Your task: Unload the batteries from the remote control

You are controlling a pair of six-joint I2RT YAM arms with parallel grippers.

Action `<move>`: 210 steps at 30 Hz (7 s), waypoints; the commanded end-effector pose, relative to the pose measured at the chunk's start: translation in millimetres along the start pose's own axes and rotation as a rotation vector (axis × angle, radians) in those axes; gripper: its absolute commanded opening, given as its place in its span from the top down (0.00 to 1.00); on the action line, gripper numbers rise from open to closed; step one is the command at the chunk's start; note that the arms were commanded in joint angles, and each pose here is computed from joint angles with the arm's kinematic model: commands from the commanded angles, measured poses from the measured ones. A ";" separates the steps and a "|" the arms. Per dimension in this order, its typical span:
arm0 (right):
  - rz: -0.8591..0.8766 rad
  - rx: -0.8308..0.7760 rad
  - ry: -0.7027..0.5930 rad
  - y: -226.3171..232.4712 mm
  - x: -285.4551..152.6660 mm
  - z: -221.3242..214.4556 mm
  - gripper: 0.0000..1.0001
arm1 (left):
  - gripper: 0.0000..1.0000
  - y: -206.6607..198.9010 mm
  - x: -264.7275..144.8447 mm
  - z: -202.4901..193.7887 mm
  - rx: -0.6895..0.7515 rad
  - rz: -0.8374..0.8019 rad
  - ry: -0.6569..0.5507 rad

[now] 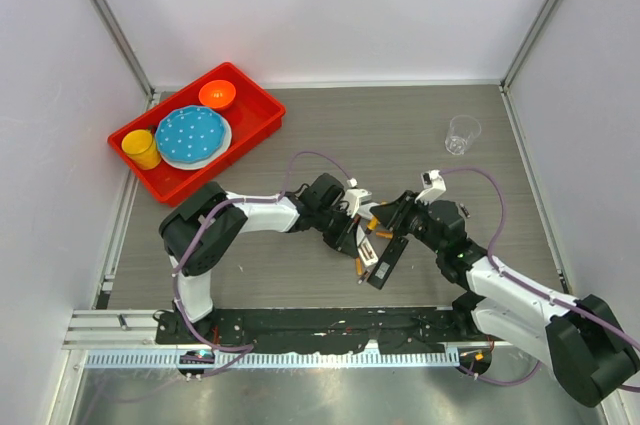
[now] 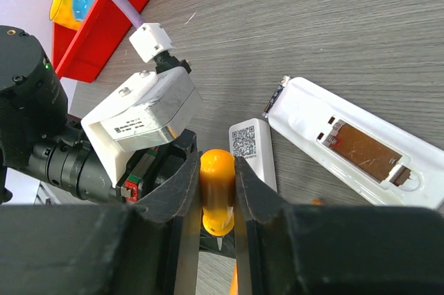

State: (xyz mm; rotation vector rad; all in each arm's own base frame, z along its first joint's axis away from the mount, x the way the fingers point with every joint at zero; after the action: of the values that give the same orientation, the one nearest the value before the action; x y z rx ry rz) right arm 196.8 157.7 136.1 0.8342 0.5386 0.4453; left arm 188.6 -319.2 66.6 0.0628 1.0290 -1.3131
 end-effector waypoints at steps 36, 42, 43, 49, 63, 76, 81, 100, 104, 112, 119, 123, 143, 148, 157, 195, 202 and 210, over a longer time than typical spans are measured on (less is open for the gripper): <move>0.048 -0.042 -0.033 28.1 -1.8 20.5 0.99 | 0.01 5.5 -138.5 -2.3 0.133 0.771 -0.593; 0.047 -0.047 -0.013 29.6 0.2 20.1 0.99 | 0.00 5.4 -137.8 -0.5 0.130 0.769 -0.584; 0.047 -0.047 -0.010 30.5 1.0 20.5 0.99 | 0.00 4.9 -138.8 0.0 0.132 0.770 -0.589; 0.036 -0.050 0.069 29.7 15.2 15.1 0.99 | 0.00 1.8 -148.7 -2.9 0.144 0.788 -0.630; 0.062 -0.091 0.311 52.5 81.9 -16.1 0.94 | 0.00 1.5 -159.6 -8.1 0.169 0.838 -0.659; -0.063 -0.135 0.422 47.0 132.5 -51.5 0.69 | 0.00 14.1 -162.1 -18.1 0.186 0.944 -0.622; -0.079 -0.152 0.386 50.0 133.0 -46.1 0.56 | 0.00 16.6 -161.4 -19.6 0.184 0.960 -0.610; -0.040 -0.206 0.053 82.8 75.5 11.6 0.18 | 0.00 19.5 -154.4 -17.8 0.185 0.947 -0.586; -0.076 -0.210 -0.068 74.8 45.8 25.2 0.12 | 0.00 20.3 -149.7 -16.5 0.187 0.931 -0.566; -0.170 -0.298 -0.139 45.5 -7.5 30.4 0.02 | 0.00 17.6 -138.3 -14.4 0.194 0.852 -0.541; -0.173 -0.308 -0.151 28.1 -39.1 24.4 0.00 | 0.00 16.8 -132.8 -10.9 0.223 0.817 -0.515; -0.197 -0.301 -0.195 22.1 -51.0 28.2 0.00 | 0.00 13.9 -123.3 -8.4 0.238 0.743 -0.490; -0.256 -0.251 -0.210 15.1 -65.6 28.9 0.00 | 0.00 -31.7 -164.3 49.4 -0.094 0.660 -0.692; -0.283 -0.257 -0.215 15.4 -64.8 31.8 0.00 | 0.00 -45.1 -177.1 48.1 -0.144 0.631 -0.679; -0.298 -0.257 -0.227 14.7 -65.0 33.6 0.00 | 0.00 -48.7 -164.3 46.7 -0.112 0.504 -0.572; -0.325 -0.269 -0.272 14.1 -67.8 40.6 0.00 | 0.00 3.8 -293.5 -26.2 -0.421 0.923 -0.947; -0.329 -0.276 -0.276 16.0 -67.5 42.8 0.00 | 0.00 -6.9 -298.7 -33.2 -0.379 0.929 -0.964; -0.340 -0.278 -0.287 12.2 -66.4 42.1 0.00 | 0.00 -3.9 -295.0 -46.6 -0.396 0.959 -0.976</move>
State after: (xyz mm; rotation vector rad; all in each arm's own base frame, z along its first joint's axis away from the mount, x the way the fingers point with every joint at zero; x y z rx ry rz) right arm 161.7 102.0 168.1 0.4769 0.4058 0.0901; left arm 187.7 -73.9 237.3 -0.3359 0.3003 -0.1676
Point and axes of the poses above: each gripper's point midway between its finger pads, its own x axis out along the fingers, its own y axis along the line the jaws close on, z = x × y, the point moved 7 cm from there along -x, back along the fingers, and after that the axes turned 10 degrees about x, right-handed, at the moved point
